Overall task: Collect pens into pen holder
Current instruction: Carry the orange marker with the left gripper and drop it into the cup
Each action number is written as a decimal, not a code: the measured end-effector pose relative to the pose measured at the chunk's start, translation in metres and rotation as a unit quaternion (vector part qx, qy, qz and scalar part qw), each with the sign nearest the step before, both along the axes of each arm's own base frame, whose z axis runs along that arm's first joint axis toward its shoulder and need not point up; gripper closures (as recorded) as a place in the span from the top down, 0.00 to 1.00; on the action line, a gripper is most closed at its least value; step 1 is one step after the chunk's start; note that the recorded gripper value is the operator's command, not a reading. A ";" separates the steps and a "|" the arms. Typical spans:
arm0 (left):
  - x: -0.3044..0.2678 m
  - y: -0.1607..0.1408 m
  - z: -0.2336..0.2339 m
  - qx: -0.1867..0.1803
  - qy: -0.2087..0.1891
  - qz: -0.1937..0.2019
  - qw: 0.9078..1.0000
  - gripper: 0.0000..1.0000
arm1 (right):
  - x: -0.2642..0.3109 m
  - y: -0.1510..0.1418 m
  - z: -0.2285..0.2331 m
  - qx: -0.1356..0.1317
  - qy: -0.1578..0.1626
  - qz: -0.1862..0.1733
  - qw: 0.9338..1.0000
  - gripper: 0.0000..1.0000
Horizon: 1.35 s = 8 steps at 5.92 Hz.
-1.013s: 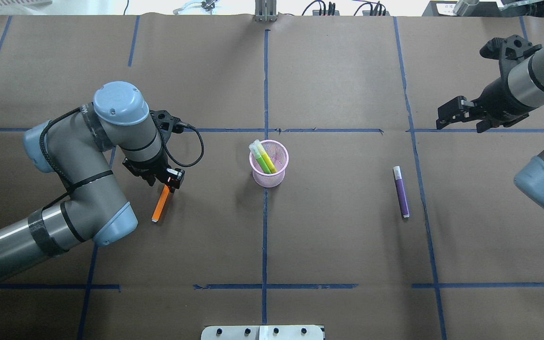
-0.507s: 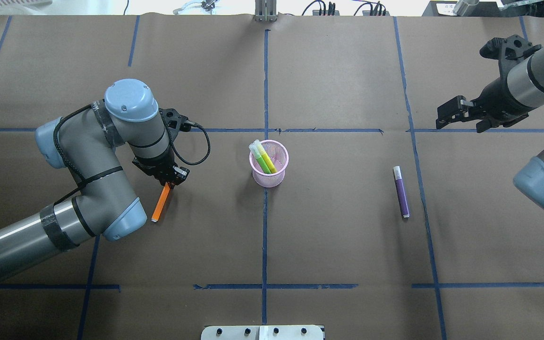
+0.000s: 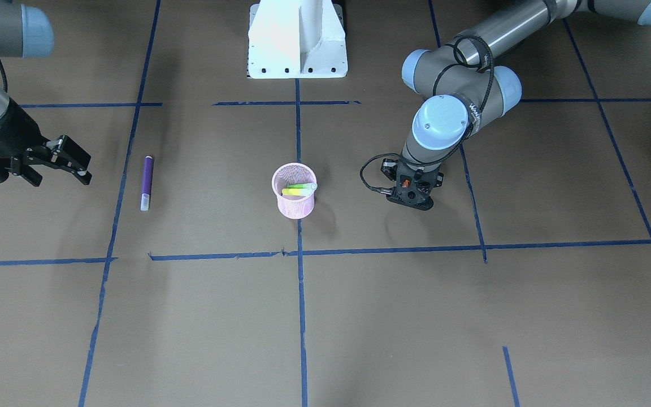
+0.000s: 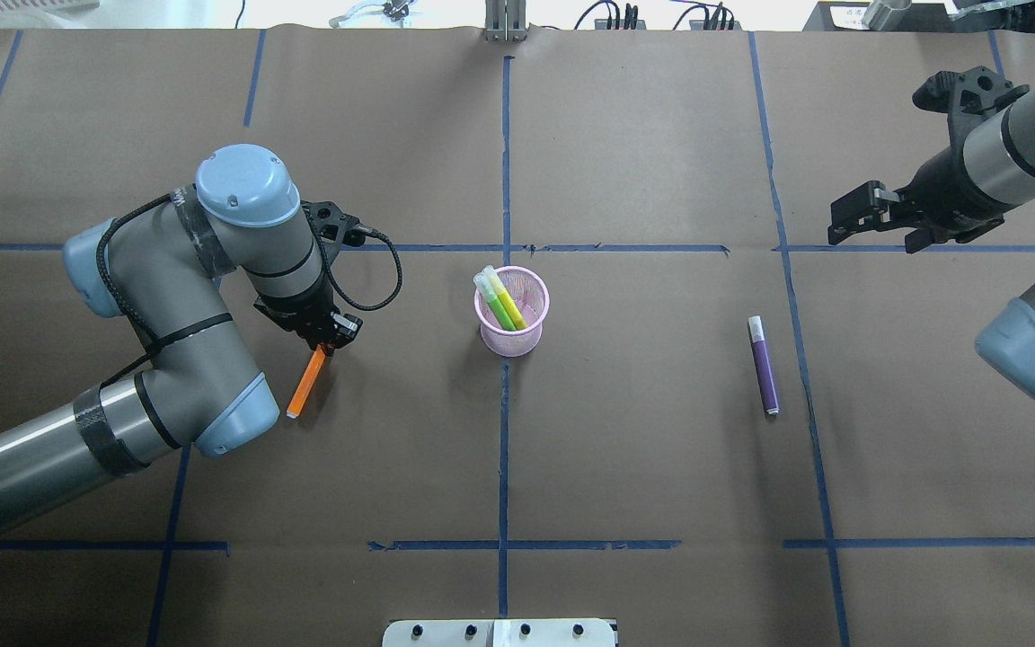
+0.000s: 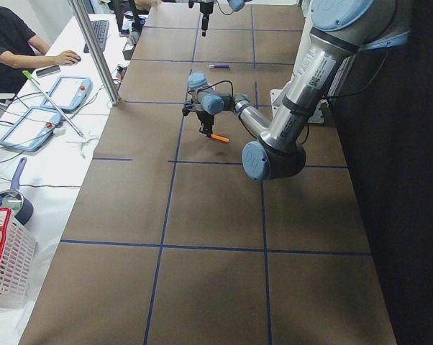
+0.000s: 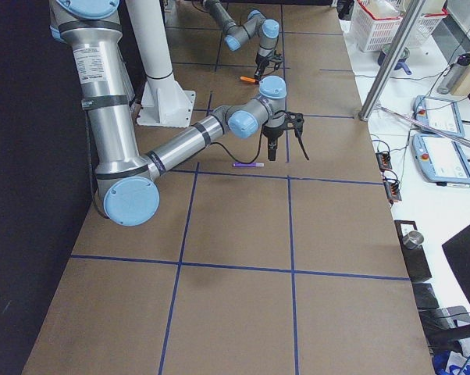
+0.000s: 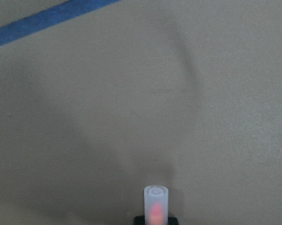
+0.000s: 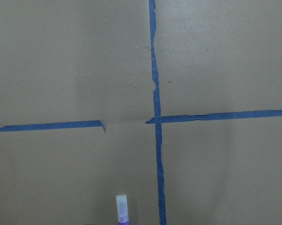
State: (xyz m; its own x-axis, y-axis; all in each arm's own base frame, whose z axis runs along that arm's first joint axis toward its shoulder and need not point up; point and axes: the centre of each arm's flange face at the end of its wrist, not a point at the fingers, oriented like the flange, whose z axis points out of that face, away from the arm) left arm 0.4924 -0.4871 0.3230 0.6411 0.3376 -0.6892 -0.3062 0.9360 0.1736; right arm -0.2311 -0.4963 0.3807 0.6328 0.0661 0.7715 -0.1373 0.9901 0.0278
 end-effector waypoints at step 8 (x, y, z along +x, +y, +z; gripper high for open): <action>-0.025 0.049 -0.210 0.204 0.115 -0.263 0.936 0.00 | 0.001 -0.001 -0.001 0.005 0.004 0.006 1.000 1.00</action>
State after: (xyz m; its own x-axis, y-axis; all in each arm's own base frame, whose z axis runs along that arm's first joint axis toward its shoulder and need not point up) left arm 0.4673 -0.4385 0.1131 0.6431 0.2820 -0.7120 0.2670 0.7888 0.5536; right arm -0.2300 -0.4970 0.3801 0.6384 0.0655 0.7669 -0.1482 0.9882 0.0390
